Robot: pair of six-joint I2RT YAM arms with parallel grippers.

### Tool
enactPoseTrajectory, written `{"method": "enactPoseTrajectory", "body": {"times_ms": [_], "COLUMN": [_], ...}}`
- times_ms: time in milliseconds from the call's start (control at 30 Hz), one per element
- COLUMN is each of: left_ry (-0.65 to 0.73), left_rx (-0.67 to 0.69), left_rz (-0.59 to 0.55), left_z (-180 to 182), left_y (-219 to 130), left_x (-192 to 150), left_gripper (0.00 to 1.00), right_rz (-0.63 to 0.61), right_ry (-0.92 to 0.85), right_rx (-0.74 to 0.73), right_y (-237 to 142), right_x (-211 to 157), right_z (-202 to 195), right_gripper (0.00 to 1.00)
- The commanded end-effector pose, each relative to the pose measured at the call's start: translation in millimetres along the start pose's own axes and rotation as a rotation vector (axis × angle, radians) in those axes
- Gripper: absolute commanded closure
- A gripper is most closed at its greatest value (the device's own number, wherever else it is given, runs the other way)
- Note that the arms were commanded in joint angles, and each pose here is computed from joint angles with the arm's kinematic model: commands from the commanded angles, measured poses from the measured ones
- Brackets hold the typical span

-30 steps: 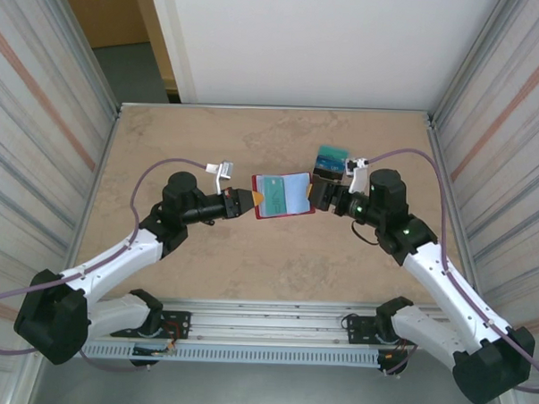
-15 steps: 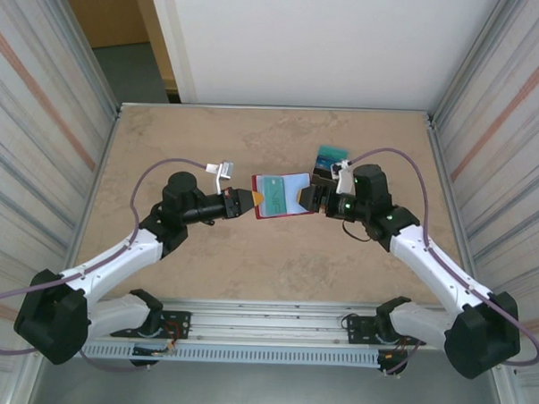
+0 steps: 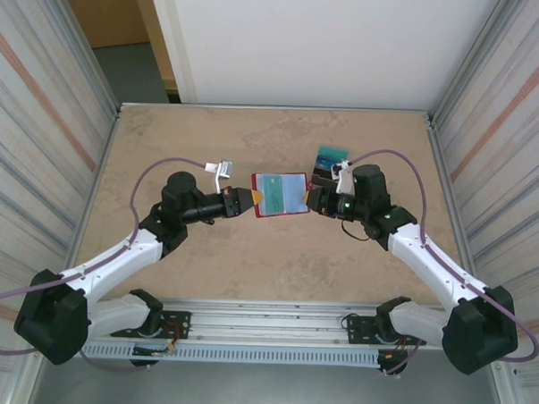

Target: Take the credit cards out of the card holder

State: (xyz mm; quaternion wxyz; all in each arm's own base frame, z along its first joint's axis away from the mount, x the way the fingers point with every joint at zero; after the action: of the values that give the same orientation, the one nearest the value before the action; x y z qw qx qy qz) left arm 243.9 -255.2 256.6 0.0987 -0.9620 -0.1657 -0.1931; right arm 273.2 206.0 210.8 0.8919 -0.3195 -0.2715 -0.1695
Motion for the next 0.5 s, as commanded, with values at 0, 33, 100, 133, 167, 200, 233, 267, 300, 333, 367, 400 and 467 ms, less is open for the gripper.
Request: {"method": "enactPoseTrajectory", "body": {"times_ms": [0, 33, 100, 133, 167, 200, 233, 267, 300, 333, 367, 400, 467], "left_ry": [0.051, 0.05, 0.051, 0.049, 0.045, 0.044, 0.04, 0.038, 0.035, 0.03, 0.024, 0.02, 0.014], "left_rx": [-0.065, -0.063, -0.058, -0.053, -0.046, -0.04, -0.032, -0.021, -0.008, 0.001, 0.008, 0.012, 0.027], "left_rz": [-0.023, -0.023, -0.026, -0.027, -0.028, -0.027, -0.023, -0.019, -0.017, -0.014, -0.009, -0.004, 0.011], "left_z": [-15.8, -15.3, -14.4, -13.3, -10.5, -8.5, -5.8, -2.6, 0.7, 3.8, 8.1, 11.4, 19.2], "left_y": [-2.6, -2.7, -3.3, -3.5, -3.4, -3.2, -2.7, -2.3, -1.6, -0.8, 0.7, 2.2, 6.4], "left_x": [4.6, 4.5, 4.3, 4.4, 4.2, 3.6, 2.5, 1.4, 0.9, -0.2, -1.8, -3.1, -7.6], "left_gripper": [1.0, 1.0, 1.0, 1.0, 1.0, 1.0, 1.0, 1.0, 1.0, 1.0, 1.0, 1.0, 1.0], "right_rz": [-0.034, -0.032, -0.034, -0.03, -0.024, -0.021, -0.017, -0.015, -0.014, -0.014, -0.016, -0.021, -0.028], "right_ry": [-0.008, -0.005, -0.002, 0.002, 0.008, 0.013, 0.014, 0.012, 0.01, 0.007, 0.001, -0.007, -0.019], "right_rx": [0.029, 0.017, -0.044, -0.08, -0.117, -0.148, -0.168, -0.182, -0.199, -0.216, -0.234, -0.249, -0.285], "right_y": [-6.3, -6.5, -7.6, -8.4, -9.5, -10.7, -11.7, -13.1, -14.5, -16.2, -18.7, -21.3, -26.8], "right_x": [4.0, 3.3, 2.4, 1.1, -0.7, -1.8, -3.2, -3.9, -4.8, -5.2, -5.1, -4.6, -3.5], "right_z": [7.5, 5.2, -4.1, -9.8, -15.5, -20.1, -22.9, -24.2, -25.8, -26.8, -27.3, -27.5, -27.6], "right_gripper": [0.81, 0.81, 0.8, 0.79, 0.71, 0.58, 0.5, 0.45, 0.41, 0.4, 0.4, 0.4, 0.39]}}
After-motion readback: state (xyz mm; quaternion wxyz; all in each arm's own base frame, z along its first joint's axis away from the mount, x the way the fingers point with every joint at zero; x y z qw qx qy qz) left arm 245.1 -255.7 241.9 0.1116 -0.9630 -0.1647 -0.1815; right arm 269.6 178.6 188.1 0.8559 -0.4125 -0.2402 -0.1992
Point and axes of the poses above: each hand's point on the last joint's axis, 136 mm out from that joint toward the fingers, its own y axis out along the fingers, its own z axis along the line the jaws close on, x = y × z, the point moved 2 cm from there along -y, back along the fingers, and after that the axes turned 8 degrees about -y, right-handed, at the moved point
